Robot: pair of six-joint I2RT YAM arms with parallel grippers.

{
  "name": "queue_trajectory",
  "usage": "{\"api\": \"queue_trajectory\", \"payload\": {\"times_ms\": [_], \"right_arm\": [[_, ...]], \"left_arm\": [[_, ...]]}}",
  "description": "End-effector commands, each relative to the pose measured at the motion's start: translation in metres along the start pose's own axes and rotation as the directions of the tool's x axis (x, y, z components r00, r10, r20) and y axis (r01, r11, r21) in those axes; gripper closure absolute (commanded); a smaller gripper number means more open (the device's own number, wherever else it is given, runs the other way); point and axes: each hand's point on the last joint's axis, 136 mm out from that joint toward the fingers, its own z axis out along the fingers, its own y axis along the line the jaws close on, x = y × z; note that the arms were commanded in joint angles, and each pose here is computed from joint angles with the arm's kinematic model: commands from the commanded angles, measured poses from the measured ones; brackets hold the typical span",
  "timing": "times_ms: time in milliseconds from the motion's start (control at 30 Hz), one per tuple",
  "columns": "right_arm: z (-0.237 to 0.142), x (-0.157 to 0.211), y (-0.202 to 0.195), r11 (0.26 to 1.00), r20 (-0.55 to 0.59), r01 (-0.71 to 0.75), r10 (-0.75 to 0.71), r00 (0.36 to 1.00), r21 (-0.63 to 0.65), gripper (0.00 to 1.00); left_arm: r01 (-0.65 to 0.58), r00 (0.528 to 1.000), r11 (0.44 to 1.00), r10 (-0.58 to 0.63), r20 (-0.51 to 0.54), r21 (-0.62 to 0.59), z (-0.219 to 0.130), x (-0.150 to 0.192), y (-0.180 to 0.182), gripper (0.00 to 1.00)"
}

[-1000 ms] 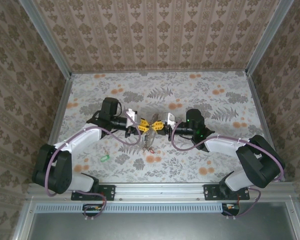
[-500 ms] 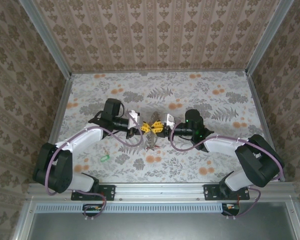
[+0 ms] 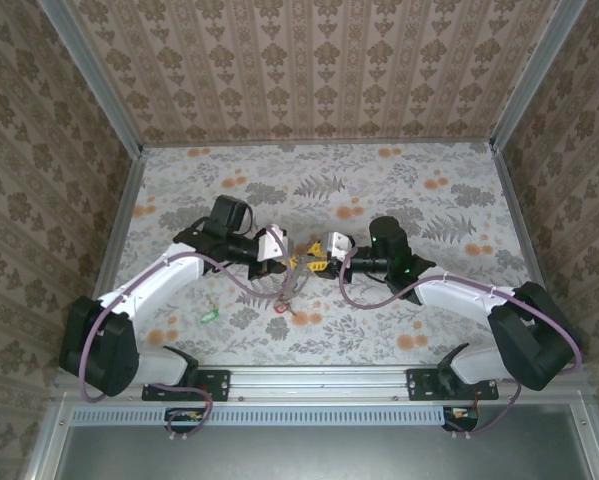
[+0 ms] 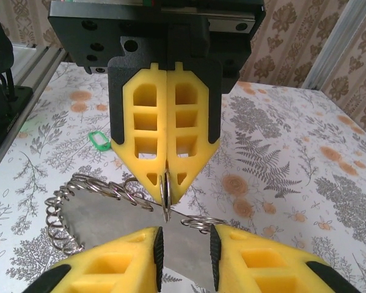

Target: Put the keys on the keyring

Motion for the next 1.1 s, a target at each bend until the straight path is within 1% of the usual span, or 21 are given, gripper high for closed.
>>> {"api": "queue_trajectory", "payload": {"times_ms": [0,100,200,267,367,567,833,867,967,1033,1067], "right_arm": [[0.006,-0.008,-0.002,1.000,0.011,0.022,-0.022,1.000,0.000,0.69],[0.008,-0.013,-0.002,1.000,0.021,0.027,-0.027,0.999,0.001,0.70],[0.015,-0.006,-0.001,1.000,0.005,0.014,-0.014,1.000,-0.014,0.70],[0.018,-0.004,-0.005,1.000,-0.004,0.010,-0.010,1.000,0.006,0.70],[0.020,-0.002,-0.013,0.999,-0.013,0.000,0.001,1.000,0.044,0.75],[0.021,-0.006,-0.015,0.999,0.012,-0.007,0.007,1.000,0.053,0.82],[0.024,-0.004,-0.014,0.998,0.026,-0.032,0.031,0.999,0.050,0.82],[0.024,-0.004,-0.015,0.998,0.030,-0.033,0.031,0.999,0.051,0.85],[0.024,-0.006,-0.015,0.998,0.041,-0.032,0.030,0.999,0.050,1.00],[0.023,-0.010,-0.014,0.998,0.058,-0.028,0.026,0.998,0.049,1.00],[0.022,-0.011,-0.013,0.998,0.067,-0.028,0.025,0.997,0.047,1.00]], "left_arm": [[-0.039,0.999,0.999,0.039,0.004,-0.005,-0.004,-0.014,0.004,1.00],[-0.037,0.999,0.999,0.037,0.000,0.002,-0.003,-0.016,0.005,1.00],[-0.031,0.999,1.000,0.031,-0.005,-0.001,-0.002,-0.017,0.008,1.00],[-0.028,1.000,1.000,0.028,-0.003,0.005,-0.002,-0.018,0.008,1.00],[-0.023,1.000,1.000,0.023,0.008,0.014,-0.001,-0.020,0.008,1.00],[-0.018,1.000,1.000,0.018,0.007,0.020,0.000,-0.019,0.009,1.00],[0.020,1.000,1.000,-0.020,0.015,0.025,0.003,-0.018,0.010,1.00],[0.021,1.000,0.999,-0.021,0.014,0.024,0.003,-0.018,0.010,1.00],[0.035,0.999,0.999,-0.036,0.009,0.020,0.003,-0.017,0.011,1.00],[0.056,0.998,0.998,-0.056,0.015,0.004,0.000,-0.017,0.014,1.00],[0.073,0.997,0.997,-0.073,0.027,-0.006,-0.003,-0.018,0.017,0.98]]}}
